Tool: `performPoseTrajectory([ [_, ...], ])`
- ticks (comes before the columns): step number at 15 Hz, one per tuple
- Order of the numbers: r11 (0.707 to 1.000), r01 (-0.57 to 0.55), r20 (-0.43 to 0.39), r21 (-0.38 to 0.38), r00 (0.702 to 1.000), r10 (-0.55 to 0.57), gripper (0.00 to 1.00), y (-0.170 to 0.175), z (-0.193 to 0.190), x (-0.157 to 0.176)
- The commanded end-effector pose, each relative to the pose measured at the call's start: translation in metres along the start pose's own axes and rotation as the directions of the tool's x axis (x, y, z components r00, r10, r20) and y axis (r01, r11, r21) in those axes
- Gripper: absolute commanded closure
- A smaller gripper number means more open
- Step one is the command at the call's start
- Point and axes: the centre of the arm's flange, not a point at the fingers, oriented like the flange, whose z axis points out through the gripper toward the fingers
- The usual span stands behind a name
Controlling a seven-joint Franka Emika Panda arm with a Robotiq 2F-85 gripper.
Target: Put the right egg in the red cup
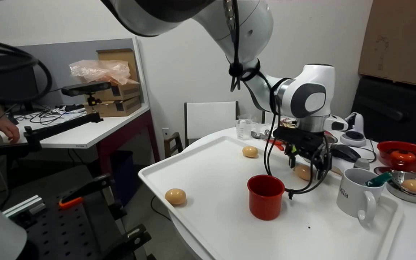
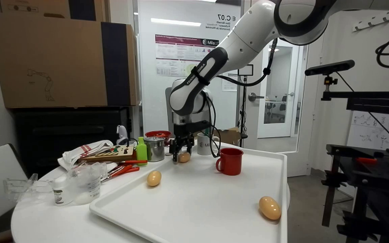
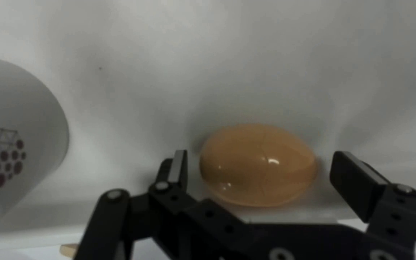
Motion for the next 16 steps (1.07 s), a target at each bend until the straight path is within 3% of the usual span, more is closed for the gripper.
performPoseTrajectory([
  [1,1.0,-0.029,0.01,0.007,1.0,0.029,0.06,-0.002,0.002,0.007],
  [2,0.999,-0.032,0.011,0.006,0.999,0.032,0.26,-0.002,0.002,0.007],
  [5,0.999,-0.039,0.014,0.003,0.999,0.039,0.49,-0.003,0.003,0.008],
  [9,0.999,-0.038,0.018,-0.002,0.999,0.038,0.45,-0.004,0.0,0.009],
  [12,0.999,-0.036,-0.001,-0.006,0.999,0.036,0.55,-0.005,-0.011,0.008],
  [16,0.999,-0.038,-0.029,-0.013,0.999,0.037,0.55,-0.008,-0.027,0.005],
])
